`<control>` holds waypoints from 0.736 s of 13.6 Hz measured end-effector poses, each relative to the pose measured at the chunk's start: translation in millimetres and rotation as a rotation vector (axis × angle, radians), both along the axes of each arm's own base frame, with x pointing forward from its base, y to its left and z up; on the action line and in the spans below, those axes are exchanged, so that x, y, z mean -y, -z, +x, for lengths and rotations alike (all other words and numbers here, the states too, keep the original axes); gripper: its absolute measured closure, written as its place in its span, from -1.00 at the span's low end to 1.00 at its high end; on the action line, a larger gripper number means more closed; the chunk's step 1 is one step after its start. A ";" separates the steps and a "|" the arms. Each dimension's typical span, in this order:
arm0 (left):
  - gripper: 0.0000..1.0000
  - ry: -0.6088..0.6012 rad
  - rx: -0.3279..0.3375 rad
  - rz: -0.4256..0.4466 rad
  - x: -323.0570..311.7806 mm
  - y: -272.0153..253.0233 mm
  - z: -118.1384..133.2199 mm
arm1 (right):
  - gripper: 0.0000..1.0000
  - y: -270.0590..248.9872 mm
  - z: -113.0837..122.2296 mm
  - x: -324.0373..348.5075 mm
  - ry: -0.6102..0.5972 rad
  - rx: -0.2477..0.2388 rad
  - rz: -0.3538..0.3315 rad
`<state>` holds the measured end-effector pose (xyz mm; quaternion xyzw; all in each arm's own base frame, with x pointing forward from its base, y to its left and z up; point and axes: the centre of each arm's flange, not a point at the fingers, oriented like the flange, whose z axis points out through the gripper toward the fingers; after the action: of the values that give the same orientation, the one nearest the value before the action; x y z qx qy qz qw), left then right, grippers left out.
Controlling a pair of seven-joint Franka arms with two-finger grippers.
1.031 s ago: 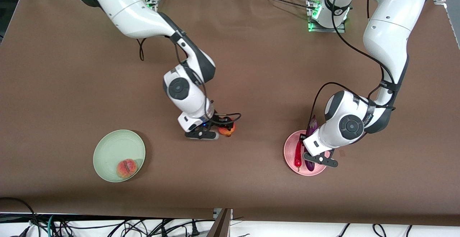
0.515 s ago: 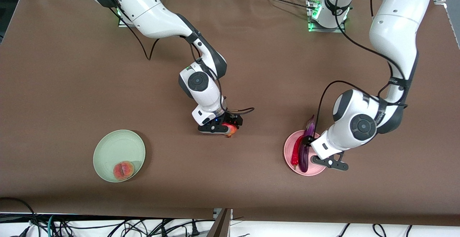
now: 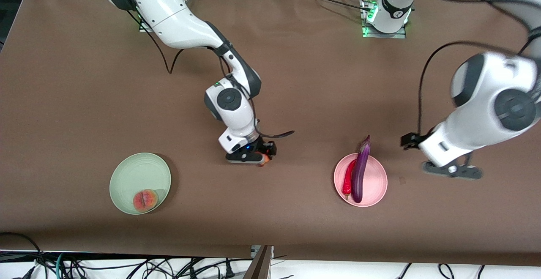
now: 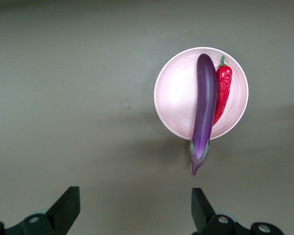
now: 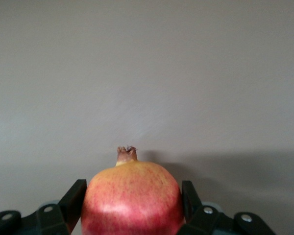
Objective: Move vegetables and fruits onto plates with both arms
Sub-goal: 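Carry the pomegranate to the green plate while the left gripper withdraws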
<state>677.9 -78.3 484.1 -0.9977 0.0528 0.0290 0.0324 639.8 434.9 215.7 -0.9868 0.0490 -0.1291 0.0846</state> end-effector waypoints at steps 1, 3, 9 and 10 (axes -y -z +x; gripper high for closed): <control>-1.00 -0.016 -0.007 0.006 -7.5 -23.7 -11.3 | -0.67 -17.6 19.3 25.2 -0.013 -0.014 -0.034; -1.00 -0.052 -0.025 -0.020 -17.4 -64.7 -34.8 | -0.67 -55.4 59.8 94.5 -0.075 -0.041 -0.087; -1.00 -0.178 0.016 -0.067 -66.8 -130.8 -112.8 | -0.67 -64.8 107.0 268.4 -0.316 -0.144 -0.155; -1.00 -0.156 0.025 -0.062 -53.3 -127.0 -124.4 | -0.67 -61.4 106.6 280.5 -0.349 -0.168 -0.164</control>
<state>553.5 -25.0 611.1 -0.9995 -0.0248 0.0176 0.0000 746.4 154.4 277.1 -0.9912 -0.1264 -0.0332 0.0209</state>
